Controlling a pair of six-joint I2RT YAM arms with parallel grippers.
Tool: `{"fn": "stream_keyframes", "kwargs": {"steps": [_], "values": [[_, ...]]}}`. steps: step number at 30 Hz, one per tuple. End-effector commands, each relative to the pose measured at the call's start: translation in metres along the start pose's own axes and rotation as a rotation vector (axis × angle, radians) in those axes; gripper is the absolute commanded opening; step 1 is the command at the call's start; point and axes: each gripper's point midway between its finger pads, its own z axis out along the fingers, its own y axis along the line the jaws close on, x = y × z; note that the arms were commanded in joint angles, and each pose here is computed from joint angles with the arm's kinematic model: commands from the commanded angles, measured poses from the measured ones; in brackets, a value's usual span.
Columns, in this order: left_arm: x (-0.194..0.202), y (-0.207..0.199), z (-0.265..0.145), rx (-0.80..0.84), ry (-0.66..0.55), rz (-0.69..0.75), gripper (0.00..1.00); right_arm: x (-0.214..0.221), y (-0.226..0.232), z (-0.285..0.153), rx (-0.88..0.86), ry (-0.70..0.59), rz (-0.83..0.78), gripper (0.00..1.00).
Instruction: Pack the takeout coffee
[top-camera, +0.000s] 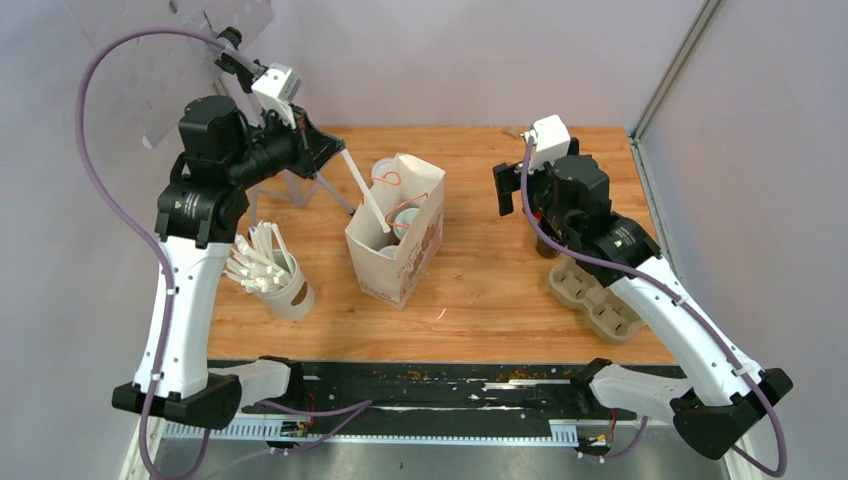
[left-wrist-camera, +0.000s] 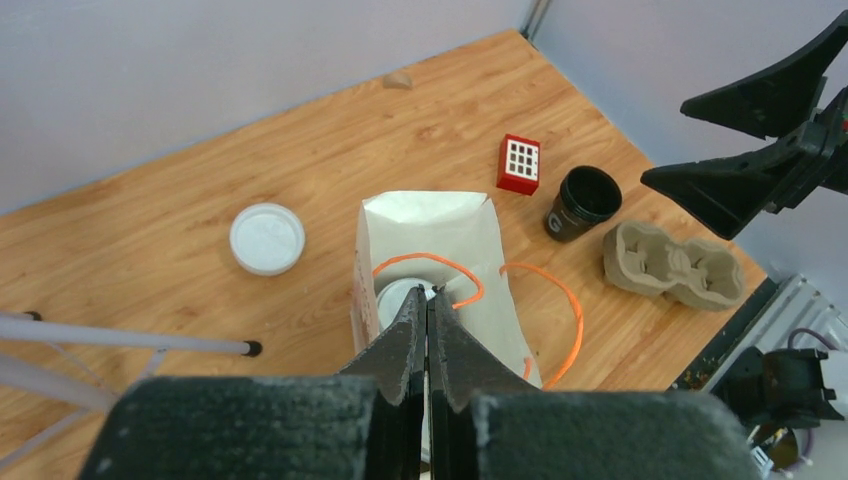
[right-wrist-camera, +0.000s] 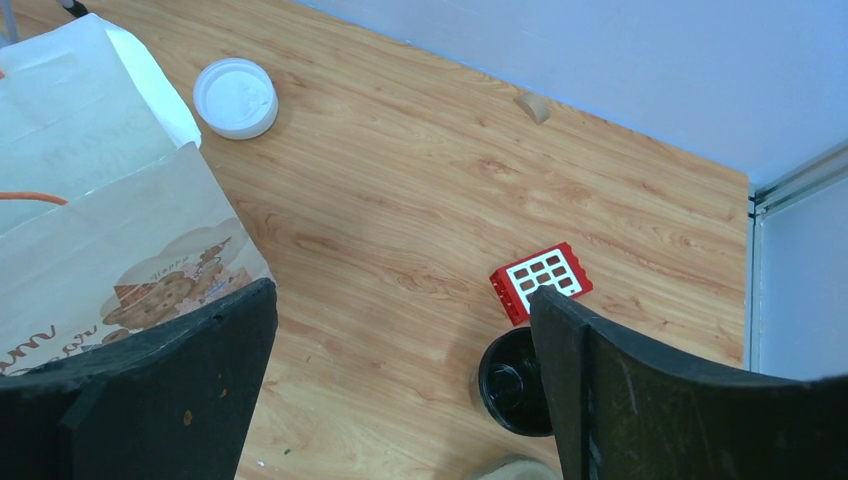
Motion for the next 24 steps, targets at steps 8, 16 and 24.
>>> {"fn": "stream_keyframes", "kwargs": {"steps": [8, 16, 24], "values": [[0.026, -0.019, 0.048, 0.094, 0.214, 0.047, 0.03, -0.01, -0.022, -0.01, 0.098, -0.088, -0.05, 0.99], [0.024, -0.023, 0.071, 0.109, 0.255, -0.014, 0.41, -0.006, -0.029, -0.014, 0.124, -0.093, -0.073, 1.0], [-0.002, -0.018, 0.062, 0.034, 0.192, -0.023, 0.57, -0.004, -0.023, -0.013, 0.096, -0.078, -0.068, 1.0]]}}
